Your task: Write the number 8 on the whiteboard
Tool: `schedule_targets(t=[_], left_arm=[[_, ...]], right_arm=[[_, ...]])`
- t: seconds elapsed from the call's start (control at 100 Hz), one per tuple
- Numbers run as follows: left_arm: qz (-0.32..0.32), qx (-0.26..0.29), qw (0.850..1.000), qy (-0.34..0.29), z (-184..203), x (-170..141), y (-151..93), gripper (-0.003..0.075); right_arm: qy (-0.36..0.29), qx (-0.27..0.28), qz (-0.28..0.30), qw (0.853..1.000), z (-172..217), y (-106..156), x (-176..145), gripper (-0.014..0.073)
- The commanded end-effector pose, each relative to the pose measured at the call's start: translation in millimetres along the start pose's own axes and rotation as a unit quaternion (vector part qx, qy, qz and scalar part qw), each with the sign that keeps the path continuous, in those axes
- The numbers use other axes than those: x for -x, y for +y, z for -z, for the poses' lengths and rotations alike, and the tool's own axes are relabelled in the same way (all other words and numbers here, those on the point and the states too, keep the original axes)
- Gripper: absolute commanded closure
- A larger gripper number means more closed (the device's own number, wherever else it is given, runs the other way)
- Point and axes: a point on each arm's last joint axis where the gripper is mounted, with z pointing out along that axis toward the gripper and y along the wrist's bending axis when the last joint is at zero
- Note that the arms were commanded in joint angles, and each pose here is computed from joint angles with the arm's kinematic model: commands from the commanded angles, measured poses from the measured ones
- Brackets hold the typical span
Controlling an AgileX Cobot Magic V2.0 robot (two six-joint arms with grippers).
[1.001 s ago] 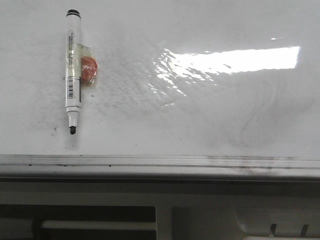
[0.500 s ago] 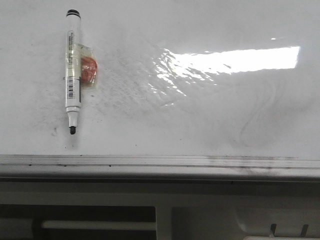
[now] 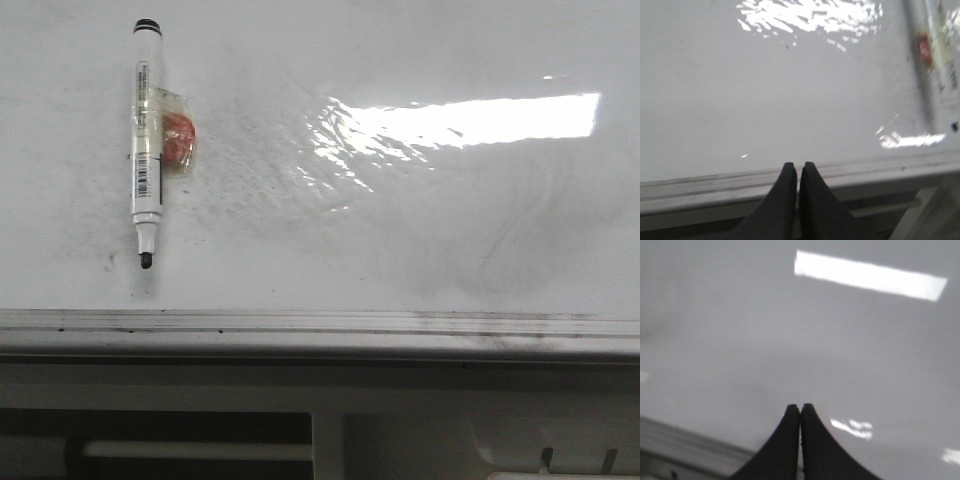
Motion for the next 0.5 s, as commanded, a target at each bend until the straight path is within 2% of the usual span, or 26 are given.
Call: schedule_targets(t=[0.0,0.08,0.17,0.19,0.25,0.29,0.4,0.49], left_arm=[[0.111,-0.027,0.991,-0.074,0,3,-1,0.0741],[0.163,-0.033,0.981,-0.1,1,8,0,0.0741],[0.215,-0.039,0.97,-0.107,1,10,0,0.0741],[0.228,-0.039,0.967,-0.111,1,11,0,0.0741],[0.249,-0.042,0.96,-0.118,2,13,1,0.0741],[0.254,-0.044,0.959,-0.122,3,16,0,0.0741],[0.228,-0.049,0.964,-0.127,5,30,-4,0.0741],[0.158,-0.045,0.982,-0.095,4,49,-12,0.0741]], right_arm=[[-0.123,0.002,-0.078,0.989,4,-1,19,0.0638],[-0.162,0.001,-0.137,0.977,6,-3,26,0.0638],[-0.176,0.001,-0.186,0.967,7,-5,28,0.0638],[-0.176,0.002,-0.211,0.961,7,-6,29,0.0638],[-0.185,0.003,-0.257,0.949,9,-8,34,0.0638],[-0.193,0.005,-0.265,0.945,11,-9,41,0.0638],[-0.202,0.018,-0.254,0.946,20,-11,64,0.0638],[-0.155,0.033,-0.212,0.964,25,-9,84,0.0638]])
